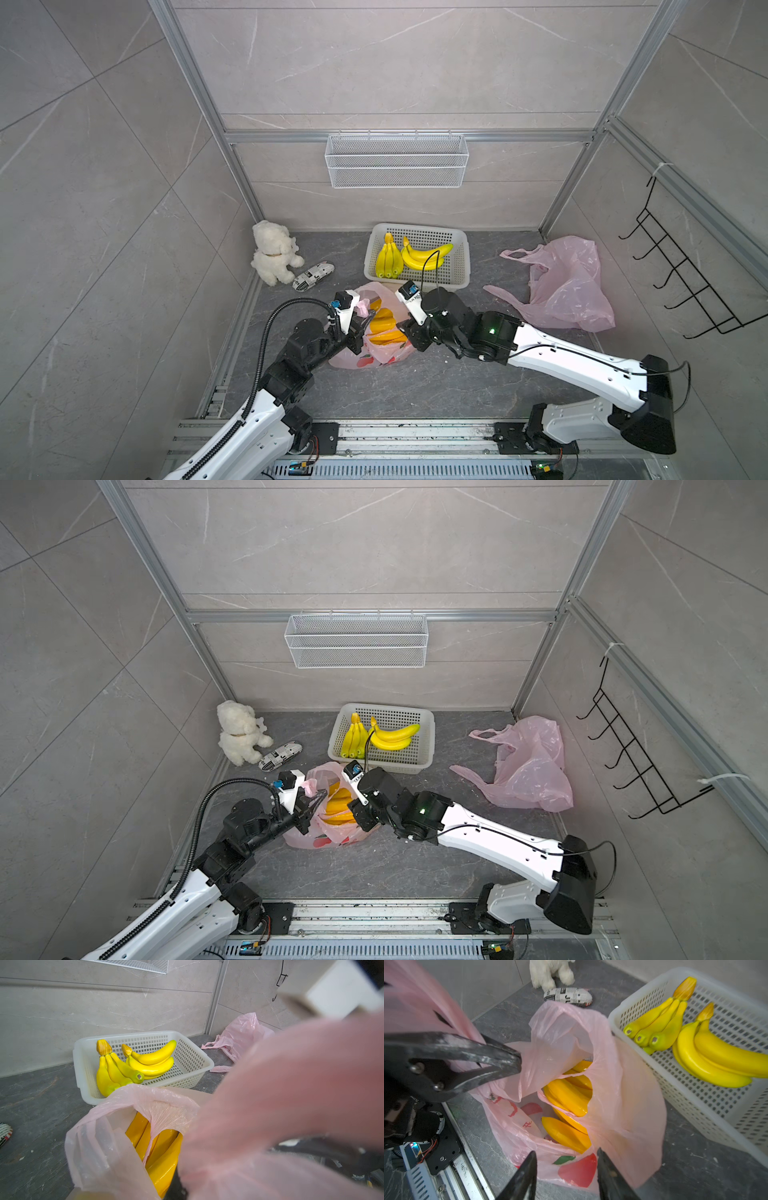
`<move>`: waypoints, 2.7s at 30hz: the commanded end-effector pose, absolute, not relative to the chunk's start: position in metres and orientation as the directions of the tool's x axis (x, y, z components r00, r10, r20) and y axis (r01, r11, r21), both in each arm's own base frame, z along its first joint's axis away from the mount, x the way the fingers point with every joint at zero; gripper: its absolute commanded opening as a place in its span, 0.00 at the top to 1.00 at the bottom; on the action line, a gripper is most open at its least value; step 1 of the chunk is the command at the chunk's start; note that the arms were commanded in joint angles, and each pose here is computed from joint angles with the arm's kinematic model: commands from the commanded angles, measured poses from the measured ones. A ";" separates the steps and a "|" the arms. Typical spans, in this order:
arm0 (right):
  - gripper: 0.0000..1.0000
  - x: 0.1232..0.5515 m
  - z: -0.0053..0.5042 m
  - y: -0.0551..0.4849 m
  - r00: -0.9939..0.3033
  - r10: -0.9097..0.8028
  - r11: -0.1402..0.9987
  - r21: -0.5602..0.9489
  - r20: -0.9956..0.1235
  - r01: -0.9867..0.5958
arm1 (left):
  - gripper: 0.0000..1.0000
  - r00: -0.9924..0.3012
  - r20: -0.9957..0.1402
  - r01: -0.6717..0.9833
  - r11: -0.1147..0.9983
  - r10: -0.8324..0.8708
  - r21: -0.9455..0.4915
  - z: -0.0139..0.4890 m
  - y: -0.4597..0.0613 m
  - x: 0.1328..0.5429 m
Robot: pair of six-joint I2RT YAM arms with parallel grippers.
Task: Place the banana into a plastic bag & tie a knot
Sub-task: Adjust the plastic bag at the center of the board, then cross the plastic bag at the center of the board.
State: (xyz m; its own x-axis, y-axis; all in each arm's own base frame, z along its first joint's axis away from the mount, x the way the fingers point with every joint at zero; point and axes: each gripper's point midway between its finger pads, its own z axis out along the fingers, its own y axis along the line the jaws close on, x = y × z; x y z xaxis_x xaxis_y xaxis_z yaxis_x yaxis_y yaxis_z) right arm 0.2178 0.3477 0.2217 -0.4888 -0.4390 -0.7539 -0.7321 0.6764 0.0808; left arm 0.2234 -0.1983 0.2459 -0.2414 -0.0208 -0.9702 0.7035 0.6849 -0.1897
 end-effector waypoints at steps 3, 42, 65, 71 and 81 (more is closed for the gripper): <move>0.60 0.218 0.215 0.390 -0.595 -0.331 0.692 0.241 -0.732 -0.681 | 1.00 -0.207 -0.969 0.646 0.725 -0.133 -0.238 0.259 -0.182 0.226; 0.63 0.327 0.130 0.433 -0.745 0.140 0.891 0.411 -0.653 -0.193 | 1.00 -0.225 -0.951 0.584 0.752 -0.210 -0.305 0.230 -0.159 0.211; 1.00 0.298 0.213 0.364 -0.636 0.209 0.862 0.447 -0.743 -0.239 | 1.00 -0.138 -0.979 0.550 0.811 -0.148 -0.200 0.255 -0.162 0.239; 1.00 0.282 0.259 0.331 -0.614 0.223 0.836 0.473 -0.757 -0.279 | 1.00 -0.102 -0.990 0.591 0.795 -0.093 -0.135 0.278 -0.190 0.269; 1.00 0.276 0.272 0.309 -0.611 0.270 0.797 0.529 -0.744 -0.292 | 1.00 -0.184 -0.980 0.740 0.647 -0.070 -0.185 0.300 -0.242 0.289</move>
